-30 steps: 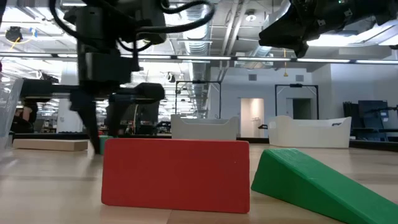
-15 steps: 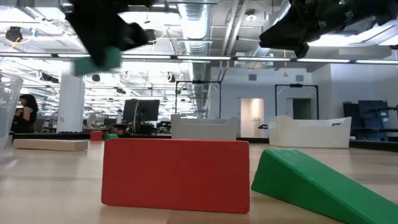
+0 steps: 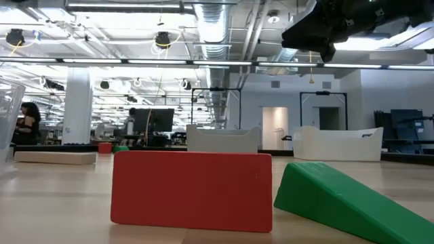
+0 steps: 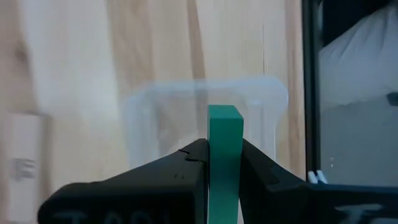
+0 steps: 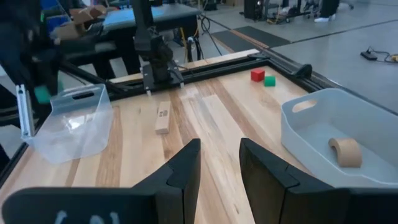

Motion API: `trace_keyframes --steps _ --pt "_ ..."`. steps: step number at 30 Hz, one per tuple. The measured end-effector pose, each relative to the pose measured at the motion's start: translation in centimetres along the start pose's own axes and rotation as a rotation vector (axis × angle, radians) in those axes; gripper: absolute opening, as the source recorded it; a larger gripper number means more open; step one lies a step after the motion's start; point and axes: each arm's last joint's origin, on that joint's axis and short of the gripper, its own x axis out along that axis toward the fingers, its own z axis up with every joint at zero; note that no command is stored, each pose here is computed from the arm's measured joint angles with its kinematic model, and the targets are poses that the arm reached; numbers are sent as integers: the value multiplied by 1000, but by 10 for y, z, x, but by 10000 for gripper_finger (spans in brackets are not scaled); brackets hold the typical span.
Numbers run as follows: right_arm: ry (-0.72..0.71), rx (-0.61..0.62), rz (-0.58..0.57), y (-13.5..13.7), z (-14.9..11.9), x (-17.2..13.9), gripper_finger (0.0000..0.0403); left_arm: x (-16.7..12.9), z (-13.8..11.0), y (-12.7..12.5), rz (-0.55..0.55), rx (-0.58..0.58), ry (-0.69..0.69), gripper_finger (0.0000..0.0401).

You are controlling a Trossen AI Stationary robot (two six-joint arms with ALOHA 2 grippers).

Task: Sort & place blocks by color
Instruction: Put the middle green block into the transparent bin, then put the top red block into the white bin

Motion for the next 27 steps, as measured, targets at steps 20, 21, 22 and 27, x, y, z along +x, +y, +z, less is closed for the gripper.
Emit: trace_keyframes --steps 20,21,22,27 --pt "-27 12 -4 -1 3 1 134 82 -25 11 -57 -93 56 73" --pt "-24 11 -5 -2 3 1 134 82 -24 12 -58 -98 53 84" --pt "-23 10 -5 -2 3 1 134 82 -23 12 -61 -101 49 95" --pt "-14 10 -6 -1 2 1 134 71 -18 18 -104 -95 29 137"
